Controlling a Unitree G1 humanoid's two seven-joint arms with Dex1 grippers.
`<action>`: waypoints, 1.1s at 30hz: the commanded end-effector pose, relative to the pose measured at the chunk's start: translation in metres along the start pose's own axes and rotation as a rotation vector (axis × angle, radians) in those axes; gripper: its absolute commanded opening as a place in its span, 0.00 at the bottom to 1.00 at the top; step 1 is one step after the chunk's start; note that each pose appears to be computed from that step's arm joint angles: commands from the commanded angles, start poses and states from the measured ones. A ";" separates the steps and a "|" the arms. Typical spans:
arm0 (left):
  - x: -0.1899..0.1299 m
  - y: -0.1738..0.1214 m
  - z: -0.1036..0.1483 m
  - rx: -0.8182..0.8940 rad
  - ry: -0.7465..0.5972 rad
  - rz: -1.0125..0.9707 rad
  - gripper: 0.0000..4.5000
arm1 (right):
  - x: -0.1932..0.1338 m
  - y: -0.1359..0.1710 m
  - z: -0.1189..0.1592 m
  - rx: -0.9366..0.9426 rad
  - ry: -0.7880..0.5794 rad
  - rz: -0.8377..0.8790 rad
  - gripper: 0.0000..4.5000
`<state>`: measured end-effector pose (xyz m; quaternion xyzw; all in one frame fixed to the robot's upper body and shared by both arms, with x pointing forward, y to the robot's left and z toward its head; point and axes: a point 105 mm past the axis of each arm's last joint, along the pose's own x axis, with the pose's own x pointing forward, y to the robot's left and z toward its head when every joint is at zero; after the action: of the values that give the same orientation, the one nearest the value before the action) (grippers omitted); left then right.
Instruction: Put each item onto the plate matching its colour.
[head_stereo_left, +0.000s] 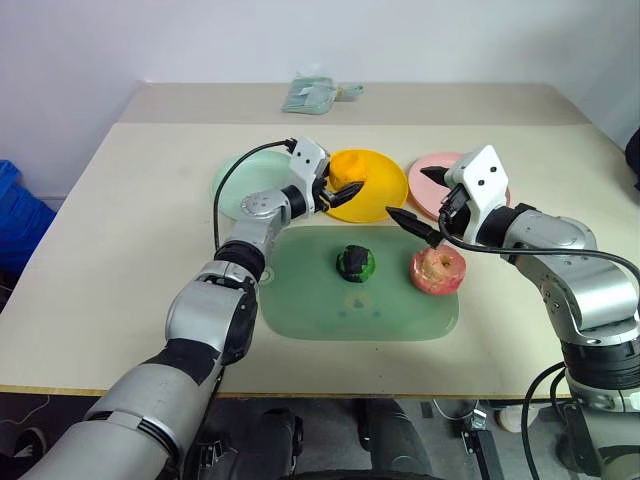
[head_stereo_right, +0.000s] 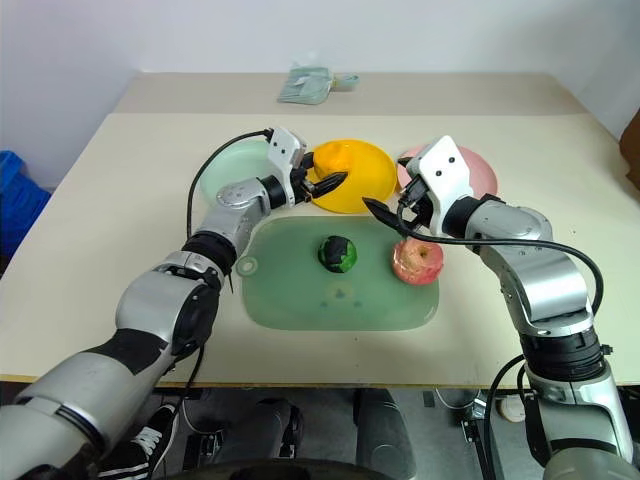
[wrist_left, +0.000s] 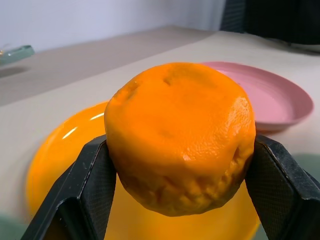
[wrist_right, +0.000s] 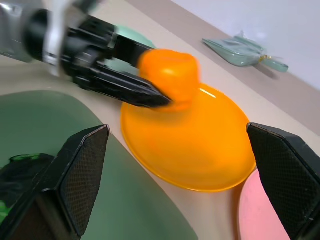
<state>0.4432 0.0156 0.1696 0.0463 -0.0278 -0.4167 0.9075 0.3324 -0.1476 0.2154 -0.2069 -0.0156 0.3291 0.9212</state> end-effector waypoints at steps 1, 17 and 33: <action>0.007 0.002 0.010 0.016 0.003 0.046 0.99 | -0.008 0.002 0.015 -0.030 -0.044 -0.014 1.00; -0.082 -0.016 0.022 -0.157 -0.151 -0.683 0.99 | -0.025 0.022 0.011 0.102 -0.025 0.187 1.00; -0.076 -0.068 -0.031 0.072 -0.075 -0.721 0.99 | -0.021 0.019 0.011 0.100 -0.016 0.202 1.00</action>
<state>0.3467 0.0340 0.1315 0.0326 -0.0453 -0.7102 0.7018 0.3045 -0.1432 0.2076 -0.1433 0.0390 0.4239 0.8935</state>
